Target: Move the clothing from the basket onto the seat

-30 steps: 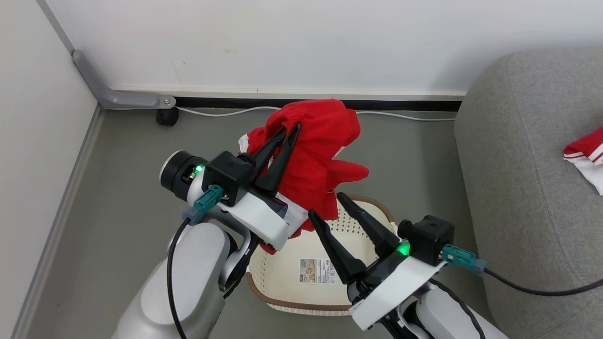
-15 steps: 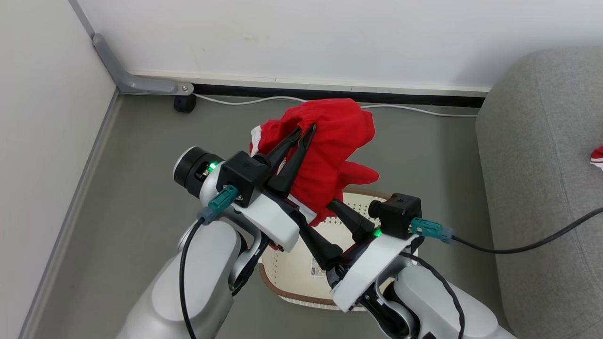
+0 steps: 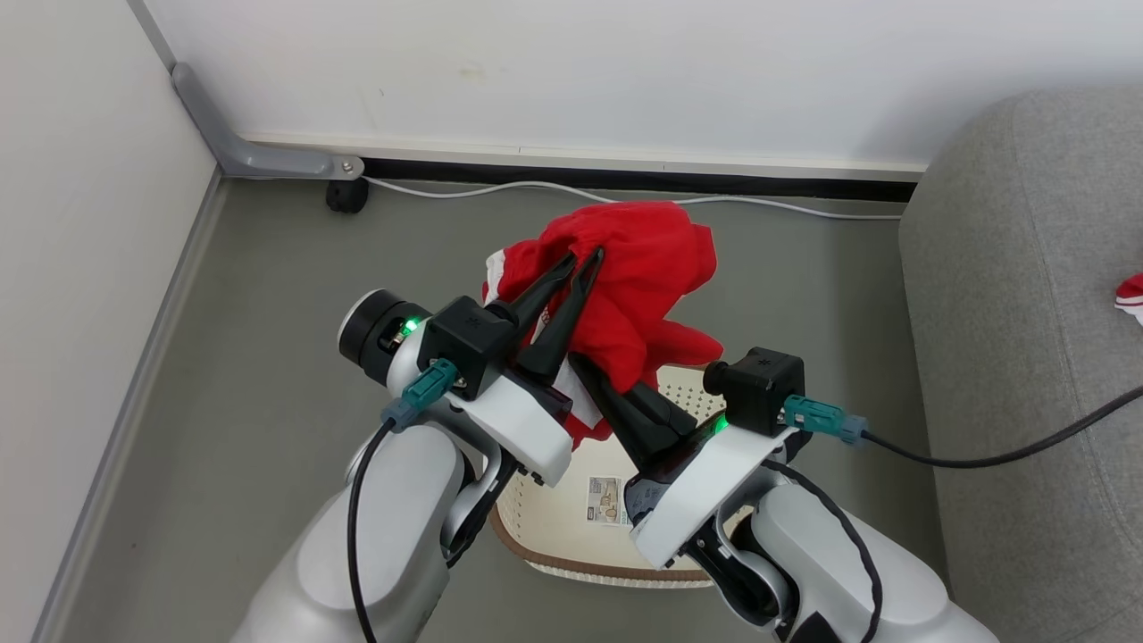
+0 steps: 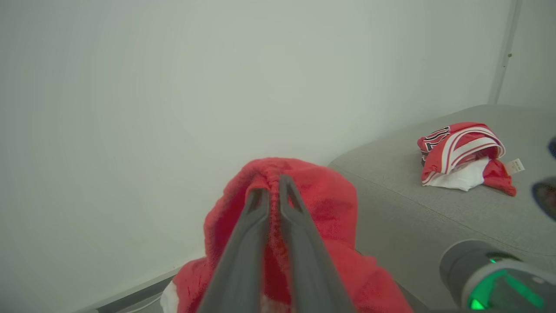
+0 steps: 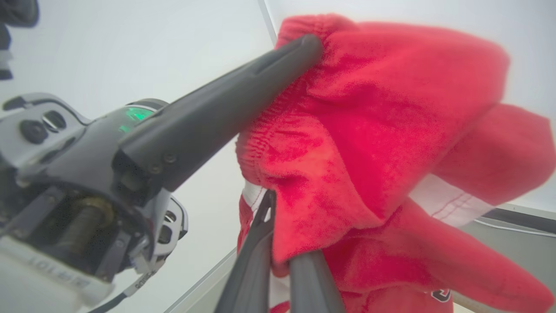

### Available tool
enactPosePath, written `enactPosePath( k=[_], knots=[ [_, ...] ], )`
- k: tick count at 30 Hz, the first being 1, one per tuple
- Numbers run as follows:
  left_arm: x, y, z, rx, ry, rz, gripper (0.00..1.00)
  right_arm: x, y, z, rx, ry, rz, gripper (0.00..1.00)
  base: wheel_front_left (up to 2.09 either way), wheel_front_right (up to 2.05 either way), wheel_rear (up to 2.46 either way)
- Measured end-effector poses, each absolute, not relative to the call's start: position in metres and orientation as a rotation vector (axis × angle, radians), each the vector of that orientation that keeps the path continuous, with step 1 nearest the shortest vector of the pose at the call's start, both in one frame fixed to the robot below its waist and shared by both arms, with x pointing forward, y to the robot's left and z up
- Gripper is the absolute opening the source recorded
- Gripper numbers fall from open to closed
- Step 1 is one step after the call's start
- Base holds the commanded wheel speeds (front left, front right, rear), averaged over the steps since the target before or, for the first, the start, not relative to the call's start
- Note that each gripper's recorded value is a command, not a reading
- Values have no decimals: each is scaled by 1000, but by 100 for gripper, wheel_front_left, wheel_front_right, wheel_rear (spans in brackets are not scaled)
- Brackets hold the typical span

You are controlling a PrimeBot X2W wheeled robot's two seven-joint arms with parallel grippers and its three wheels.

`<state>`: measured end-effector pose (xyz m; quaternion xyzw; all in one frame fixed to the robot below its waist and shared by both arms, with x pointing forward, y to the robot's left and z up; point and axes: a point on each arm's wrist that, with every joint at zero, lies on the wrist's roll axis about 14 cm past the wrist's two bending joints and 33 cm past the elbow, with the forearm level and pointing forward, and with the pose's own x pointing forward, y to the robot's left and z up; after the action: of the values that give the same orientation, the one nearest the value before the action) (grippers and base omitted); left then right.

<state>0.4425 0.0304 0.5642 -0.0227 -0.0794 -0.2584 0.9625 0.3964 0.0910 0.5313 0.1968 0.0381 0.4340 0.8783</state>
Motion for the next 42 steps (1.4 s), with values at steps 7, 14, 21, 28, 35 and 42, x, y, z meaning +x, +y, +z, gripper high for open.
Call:
enactPosePath(
  k=[7, 14, 21, 28, 35, 42],
  knots=[
    [444, 25, 559, -57, -149, -536, 100, 406, 76, 538, 419, 46, 853, 0, 0, 0, 0],
    [448, 16, 550, -56, -133, -563, 100, 421, 50, 544, 412, -4, 765, 0, 0, 0, 0],
    [449, 0, 546, -59, -124, -606, 100, 432, 12, 549, 386, -54, 657, 0, 0, 0, 0],
    [444, -25, 539, -78, -107, -675, 100, 437, -42, 570, 361, -143, 519, 0, 0, 0, 0],
    [432, -59, 533, -96, -90, -775, 100, 429, -90, 587, 305, -213, 408, 0, 0, 0, 0],
    [415, -98, 533, -126, -87, -887, 100, 413, -133, 603, 265, -268, 305, 0, 0, 0, 0]
  ],
)
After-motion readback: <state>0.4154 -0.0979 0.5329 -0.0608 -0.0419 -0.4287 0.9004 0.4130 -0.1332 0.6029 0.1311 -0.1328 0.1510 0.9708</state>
